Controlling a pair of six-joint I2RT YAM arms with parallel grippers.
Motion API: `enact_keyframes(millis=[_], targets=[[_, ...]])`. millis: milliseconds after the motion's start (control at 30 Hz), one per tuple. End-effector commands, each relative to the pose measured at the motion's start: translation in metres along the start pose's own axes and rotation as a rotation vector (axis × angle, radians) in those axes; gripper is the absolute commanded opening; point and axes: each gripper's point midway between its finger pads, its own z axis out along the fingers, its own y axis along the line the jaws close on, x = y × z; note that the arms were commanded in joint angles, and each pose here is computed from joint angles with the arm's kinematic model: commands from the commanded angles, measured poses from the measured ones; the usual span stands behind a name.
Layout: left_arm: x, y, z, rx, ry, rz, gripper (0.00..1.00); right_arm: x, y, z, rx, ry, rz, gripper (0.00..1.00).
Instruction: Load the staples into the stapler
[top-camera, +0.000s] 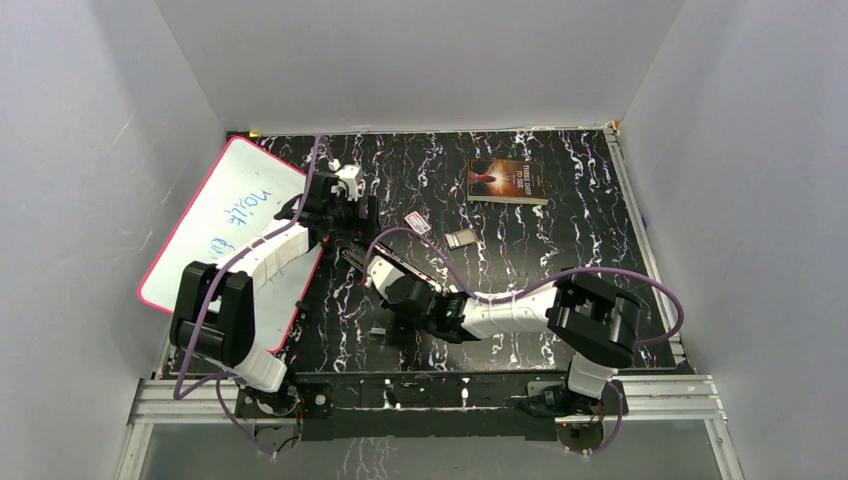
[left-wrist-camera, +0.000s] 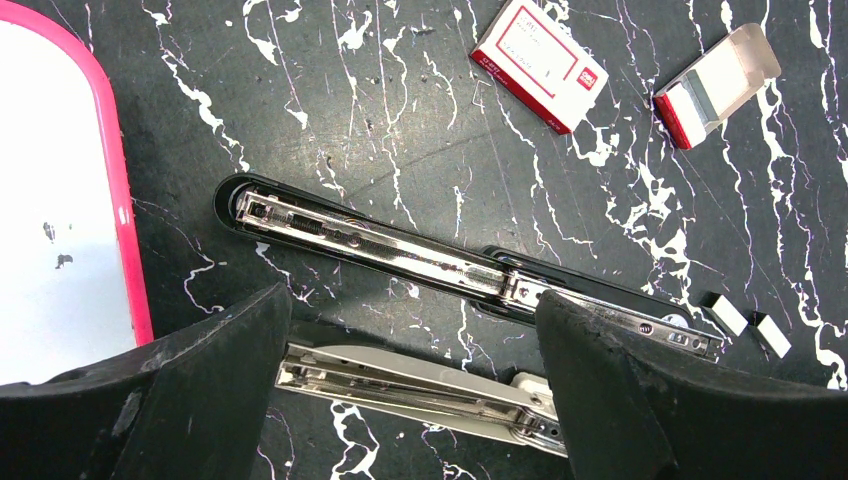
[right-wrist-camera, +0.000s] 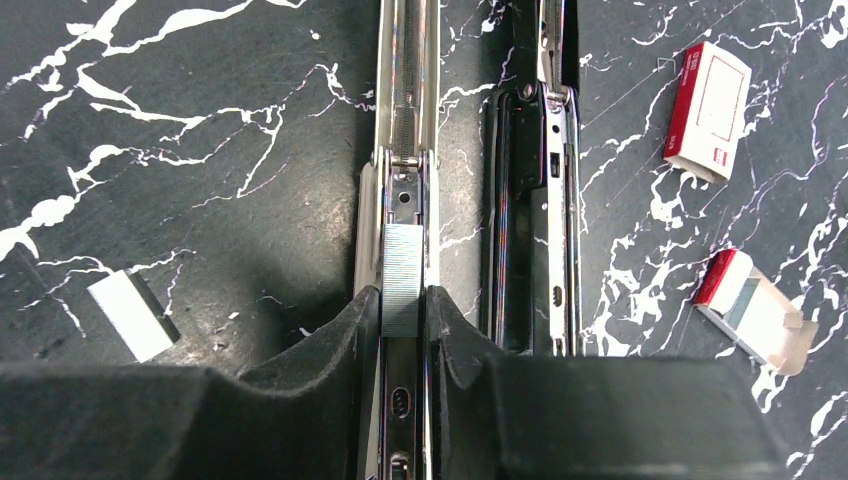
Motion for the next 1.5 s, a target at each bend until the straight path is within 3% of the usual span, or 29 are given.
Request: enact_keyframes(millis=[0,700,1033,1467], targets=[[-0.018,-0.002,-0.009,-0.001,-0.043,0.016,0.92,-0.043,-0.015,-0.013,0.023,-0.168,0.15,0.23],[-0.018,-0.002,-0.008,-0.002,-0.038,0.014,0.92,-0.015,-0.003,0.0,-0.051,-0.126,0.182,0.28],[-0.017,-0.002,-0.008,-0.001,-0.037,0.016,0.92,-0.017,-0.008,-0.001,-0.033,-0.132,0.178,0.37],[-0.018,-0.002,-0.009,-0.002,-0.04,0.017,0.92,-0.017,-0.008,0.004,-0.024,-0.097,0.162,0.34]])
